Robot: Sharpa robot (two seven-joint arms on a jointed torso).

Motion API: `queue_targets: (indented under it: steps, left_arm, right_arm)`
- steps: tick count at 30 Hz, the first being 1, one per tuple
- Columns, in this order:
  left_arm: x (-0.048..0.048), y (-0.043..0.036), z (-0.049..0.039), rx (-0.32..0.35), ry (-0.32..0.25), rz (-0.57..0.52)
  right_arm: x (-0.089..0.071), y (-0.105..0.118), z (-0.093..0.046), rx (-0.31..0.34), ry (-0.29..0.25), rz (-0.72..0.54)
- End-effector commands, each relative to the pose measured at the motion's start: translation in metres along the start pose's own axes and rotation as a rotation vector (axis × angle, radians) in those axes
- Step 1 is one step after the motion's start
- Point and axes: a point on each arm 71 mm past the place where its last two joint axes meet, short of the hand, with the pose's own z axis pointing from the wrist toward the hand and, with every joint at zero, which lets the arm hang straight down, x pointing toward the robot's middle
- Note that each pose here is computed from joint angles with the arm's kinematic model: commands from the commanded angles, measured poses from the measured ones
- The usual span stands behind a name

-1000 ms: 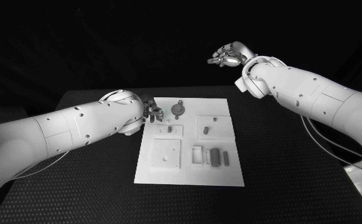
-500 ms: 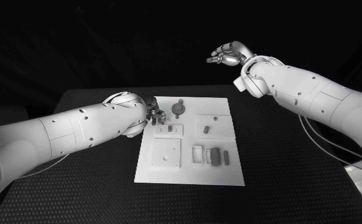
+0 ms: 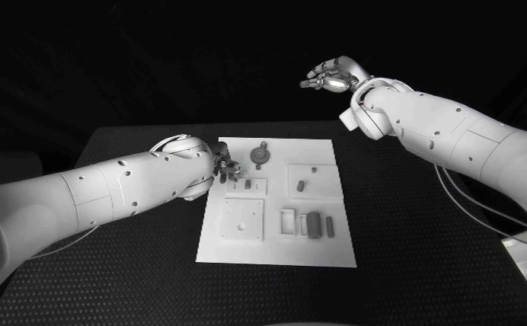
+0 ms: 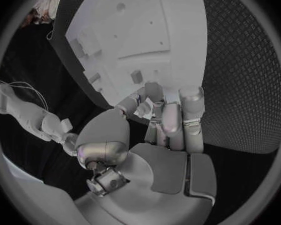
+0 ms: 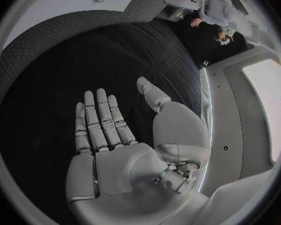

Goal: Assemble the parts on the task board

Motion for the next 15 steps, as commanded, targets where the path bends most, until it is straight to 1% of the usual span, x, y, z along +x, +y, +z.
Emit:
queue_targets:
  steps: [1, 6, 15]
  left_arm:
    - [0.0001, 0.0009, 0.0006, -0.001, -0.010, 0.019]
    - [0.0017, 0.0039, 0.0016, -0.007, -0.018, 0.020]
    - [0.0056, 0.0057, 0.0041, -0.007, -0.038, 0.023]
  right_arm:
    - [0.0008, 0.0021, 0.0000, -0.017, 0.010, 0.007]
    - [0.0005, 0.0024, -0.0001, -0.018, 0.008, 0.012]
    - [0.0009, 0.0029, 0.0000, -0.019, 0.010, 0.015]
